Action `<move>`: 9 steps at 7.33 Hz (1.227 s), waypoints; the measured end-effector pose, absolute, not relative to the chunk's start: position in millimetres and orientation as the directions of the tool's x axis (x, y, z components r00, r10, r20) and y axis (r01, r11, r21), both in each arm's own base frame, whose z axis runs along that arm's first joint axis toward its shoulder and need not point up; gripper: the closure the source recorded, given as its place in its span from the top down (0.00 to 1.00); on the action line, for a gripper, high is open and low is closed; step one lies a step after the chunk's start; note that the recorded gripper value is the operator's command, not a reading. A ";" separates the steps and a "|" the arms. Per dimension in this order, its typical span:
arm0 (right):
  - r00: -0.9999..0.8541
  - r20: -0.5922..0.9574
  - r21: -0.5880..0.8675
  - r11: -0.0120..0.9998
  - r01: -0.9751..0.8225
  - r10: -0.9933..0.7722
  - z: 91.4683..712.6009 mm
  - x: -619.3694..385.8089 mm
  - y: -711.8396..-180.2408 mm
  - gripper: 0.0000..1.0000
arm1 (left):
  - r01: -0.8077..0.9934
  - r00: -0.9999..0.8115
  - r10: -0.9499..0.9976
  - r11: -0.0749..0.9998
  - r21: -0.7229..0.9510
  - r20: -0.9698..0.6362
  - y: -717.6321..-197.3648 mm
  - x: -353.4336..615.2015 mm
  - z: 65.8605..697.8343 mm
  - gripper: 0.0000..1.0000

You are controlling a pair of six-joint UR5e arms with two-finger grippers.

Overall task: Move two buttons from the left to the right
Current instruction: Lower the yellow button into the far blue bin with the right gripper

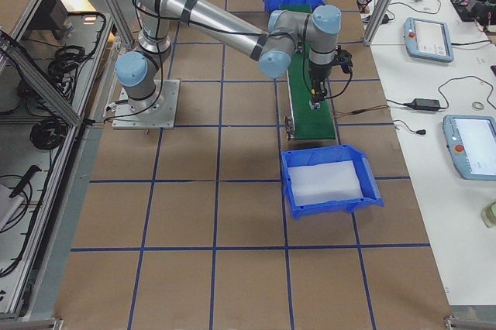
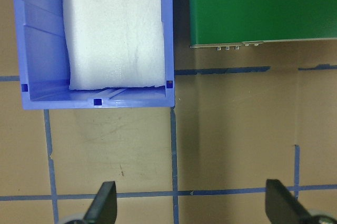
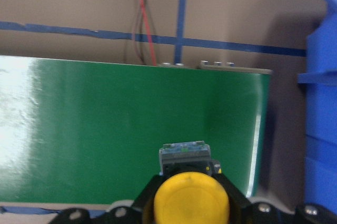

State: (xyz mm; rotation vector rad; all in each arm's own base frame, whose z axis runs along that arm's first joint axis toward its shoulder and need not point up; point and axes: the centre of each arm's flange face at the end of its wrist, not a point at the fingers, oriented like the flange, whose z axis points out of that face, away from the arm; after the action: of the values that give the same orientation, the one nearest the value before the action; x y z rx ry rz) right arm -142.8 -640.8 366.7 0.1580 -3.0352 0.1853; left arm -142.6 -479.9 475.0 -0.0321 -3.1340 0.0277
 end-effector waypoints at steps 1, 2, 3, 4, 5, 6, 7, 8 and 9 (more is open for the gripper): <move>-0.987 0.117 -0.123 0.985 -0.124 -0.110 376.3 -205.5 -623.3 0.23 | 0.021 -1.000 0.021 1.000 -0.016 0.007 -479.7 -142.9 474.2 1.00; -0.986 0.118 -0.139 0.981 -0.137 -0.121 383.9 -263.4 -603.2 0.23 | 0.021 -1.000 0.022 1.000 -0.015 0.007 -479.4 -143.2 473.4 1.00; -0.987 0.107 -0.169 0.976 -0.139 -0.122 388.9 -305.3 -587.3 0.23 | 0.024 -1.000 0.024 1.000 -0.013 0.007 -478.9 -144.3 472.5 1.00; -0.989 0.097 -0.194 0.972 -0.133 -0.116 389.6 -331.9 -579.7 0.23 | 0.027 -1.000 0.027 1.000 -0.012 0.006 -478.3 -145.8 472.2 1.00; -0.989 0.089 -0.204 0.970 -0.131 -0.115 382.3 -350.1 -581.7 0.23 | 0.030 -1.000 0.030 1.000 -0.011 0.005 -478.0 -146.4 471.7 1.00; -0.990 0.074 -0.208 0.969 -0.135 -0.122 363.4 -366.4 -593.1 0.23 | 0.030 -1.000 0.030 0.999 -0.010 0.004 -477.9 -146.6 471.3 1.00; -0.990 0.054 -0.213 0.967 -0.139 -0.131 339.8 -379.2 -605.8 0.24 | 0.031 -0.999 0.031 0.999 -0.010 0.004 -477.7 -147.0 471.2 1.00; -0.990 0.034 -0.206 0.968 -0.141 -0.137 319.5 -384.6 -611.7 0.24 | 0.032 -0.999 0.032 0.999 -0.009 0.005 -477.6 -147.2 470.9 1.00; -0.990 0.018 -0.194 0.971 -0.140 -0.139 303.9 -386.1 -612.9 0.24 | 0.033 -0.999 0.033 0.999 -0.008 0.004 -477.4 -147.1 470.3 1.00</move>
State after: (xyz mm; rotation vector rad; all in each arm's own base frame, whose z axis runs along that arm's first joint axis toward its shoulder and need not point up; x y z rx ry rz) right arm -386.1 -612.9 303.9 0.2209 -3.1145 0.3066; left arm -147.1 -477.4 470.3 -0.0512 -3.1366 0.0130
